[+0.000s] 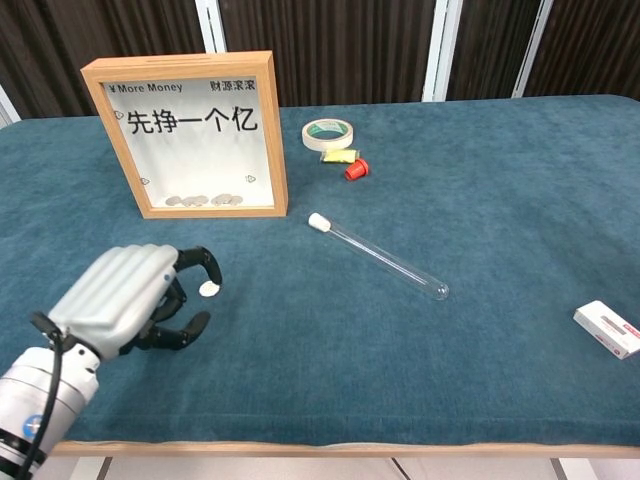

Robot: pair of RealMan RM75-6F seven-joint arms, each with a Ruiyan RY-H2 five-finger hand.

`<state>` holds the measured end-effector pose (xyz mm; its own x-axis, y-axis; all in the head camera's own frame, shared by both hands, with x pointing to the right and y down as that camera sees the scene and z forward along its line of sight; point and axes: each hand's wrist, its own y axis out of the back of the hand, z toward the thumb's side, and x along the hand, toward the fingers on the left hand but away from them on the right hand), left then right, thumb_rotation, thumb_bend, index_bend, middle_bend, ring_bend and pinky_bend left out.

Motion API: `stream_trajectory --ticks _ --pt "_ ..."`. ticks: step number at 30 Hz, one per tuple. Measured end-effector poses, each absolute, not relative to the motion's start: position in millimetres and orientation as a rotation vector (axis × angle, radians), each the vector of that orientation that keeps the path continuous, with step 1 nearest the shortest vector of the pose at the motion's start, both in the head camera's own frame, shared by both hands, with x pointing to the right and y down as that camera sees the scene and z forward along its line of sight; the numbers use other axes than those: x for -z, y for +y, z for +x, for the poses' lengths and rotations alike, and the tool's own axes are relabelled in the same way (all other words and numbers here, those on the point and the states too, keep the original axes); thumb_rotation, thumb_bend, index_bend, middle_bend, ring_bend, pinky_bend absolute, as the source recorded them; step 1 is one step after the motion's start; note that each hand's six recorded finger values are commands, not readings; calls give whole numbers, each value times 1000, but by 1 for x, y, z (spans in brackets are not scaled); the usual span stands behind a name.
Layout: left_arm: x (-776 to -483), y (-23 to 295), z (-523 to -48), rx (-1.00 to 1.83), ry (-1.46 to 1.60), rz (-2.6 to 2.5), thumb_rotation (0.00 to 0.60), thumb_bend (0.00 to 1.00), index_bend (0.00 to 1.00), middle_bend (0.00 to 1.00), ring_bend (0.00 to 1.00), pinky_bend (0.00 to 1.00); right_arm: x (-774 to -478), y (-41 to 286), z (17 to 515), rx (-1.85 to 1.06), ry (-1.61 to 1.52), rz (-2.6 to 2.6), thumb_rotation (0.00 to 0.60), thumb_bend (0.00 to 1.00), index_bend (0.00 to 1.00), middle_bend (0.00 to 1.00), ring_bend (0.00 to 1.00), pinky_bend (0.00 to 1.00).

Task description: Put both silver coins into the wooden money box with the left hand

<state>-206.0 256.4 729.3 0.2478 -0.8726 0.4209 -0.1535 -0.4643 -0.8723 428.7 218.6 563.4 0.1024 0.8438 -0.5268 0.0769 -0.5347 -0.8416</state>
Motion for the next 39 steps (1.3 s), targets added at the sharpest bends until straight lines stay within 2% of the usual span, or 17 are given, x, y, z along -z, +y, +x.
stream_trajectory --ticks 25,39 --pt "-748 237 -207 1347 918 -1726 600 352 442 1000 1000 1000 -548 213 443 -1474 -1006 -1714 600 137 0 0 0 0" --pt "-750 229 -205 1364 886 -1714 600 411 469 1000 1000 1000 -548 213 443 -1472 -1011 -1714 600 137 0 0 0 0"
